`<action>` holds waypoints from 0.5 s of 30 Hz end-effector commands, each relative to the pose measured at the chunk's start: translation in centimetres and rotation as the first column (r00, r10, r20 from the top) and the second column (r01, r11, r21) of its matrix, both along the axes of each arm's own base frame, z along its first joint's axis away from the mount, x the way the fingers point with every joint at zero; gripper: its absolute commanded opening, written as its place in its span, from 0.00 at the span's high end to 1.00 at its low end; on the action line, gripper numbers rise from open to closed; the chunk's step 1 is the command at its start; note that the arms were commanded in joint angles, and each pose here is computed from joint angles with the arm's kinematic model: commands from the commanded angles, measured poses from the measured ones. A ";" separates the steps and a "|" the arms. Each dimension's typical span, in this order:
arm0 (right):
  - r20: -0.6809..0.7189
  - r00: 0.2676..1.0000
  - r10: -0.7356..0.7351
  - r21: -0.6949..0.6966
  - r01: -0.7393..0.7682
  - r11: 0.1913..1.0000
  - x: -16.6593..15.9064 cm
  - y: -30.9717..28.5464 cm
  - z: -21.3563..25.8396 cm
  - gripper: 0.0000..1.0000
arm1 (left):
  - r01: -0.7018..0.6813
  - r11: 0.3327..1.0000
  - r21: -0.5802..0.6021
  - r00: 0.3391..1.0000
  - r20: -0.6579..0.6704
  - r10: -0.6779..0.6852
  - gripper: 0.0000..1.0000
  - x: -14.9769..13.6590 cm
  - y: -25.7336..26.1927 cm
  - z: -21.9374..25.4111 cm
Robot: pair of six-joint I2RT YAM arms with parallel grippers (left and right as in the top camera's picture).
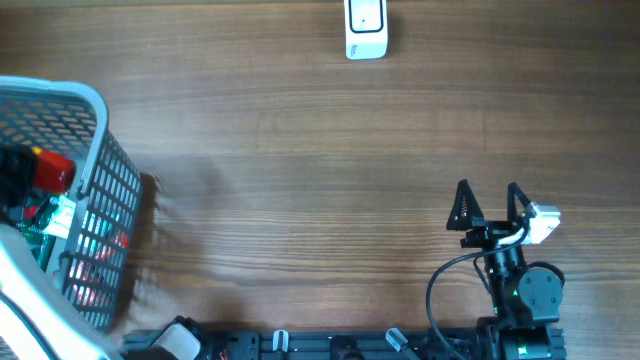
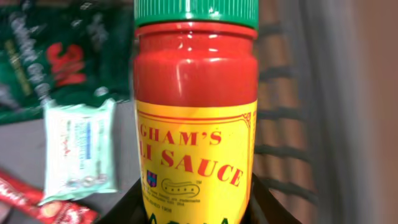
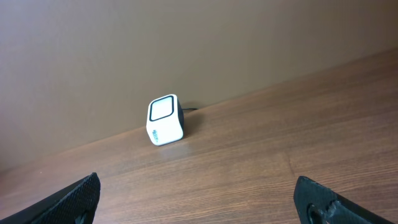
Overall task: Scan the item barcode
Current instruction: 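Lift the chili sauce bottle out and place it upright on the table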
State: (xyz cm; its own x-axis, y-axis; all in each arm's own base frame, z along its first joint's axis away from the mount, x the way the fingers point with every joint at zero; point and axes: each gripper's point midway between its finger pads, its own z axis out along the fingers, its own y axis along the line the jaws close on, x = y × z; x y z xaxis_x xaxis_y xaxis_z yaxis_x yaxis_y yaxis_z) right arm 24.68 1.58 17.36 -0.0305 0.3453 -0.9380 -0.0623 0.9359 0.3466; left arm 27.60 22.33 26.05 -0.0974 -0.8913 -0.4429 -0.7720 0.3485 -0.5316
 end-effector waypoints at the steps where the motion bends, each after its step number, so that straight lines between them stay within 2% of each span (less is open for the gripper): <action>1: 0.005 1.000 -0.014 -0.011 0.014 1.000 0.0 -0.2 0.1 0.00 | 0.034 0.987 0.157 0.960 0.270 -0.076 0.76 -0.7 -3.1 9.4; 4: 0.005 1.000 -0.014 -0.011 0.014 1.000 0.0 -0.2 0.1 0.00 | 0.112 0.970 0.216 0.864 0.460 -0.202 0.76 -1.3 -8.3 15.4; 7: 0.005 1.000 -0.014 -0.011 0.014 1.000 0.0 -0.2 0.1 0.00 | 0.319 0.920 0.230 0.762 0.515 -0.393 0.76 -0.4 -15.1 17.1; 9: 0.005 1.000 -0.014 -0.010 0.014 1.000 0.0 -0.2 0.1 0.00 | 0.501 0.842 0.198 0.691 0.494 -0.527 0.76 0.7 -20.5 16.2; 11: 0.005 1.000 -0.014 -0.011 0.014 1.000 0.0 -0.2 0.1 0.00 | 0.623 0.767 0.152 0.648 0.449 -0.615 0.76 1.8 -24.4 14.3; 12: 0.005 1.000 -0.014 -0.011 0.014 1.000 0.0 -0.2 0.1 0.00 | 0.661 0.740 0.124 0.643 0.415 -0.644 0.76 2.3 -25.9 13.0; 15: 0.005 1.000 -0.014 -0.011 0.014 1.000 0.0 -0.2 0.1 0.01 | 0.744 0.668 0.017 0.656 0.176 -0.734 0.76 4.9 -31.0 5.7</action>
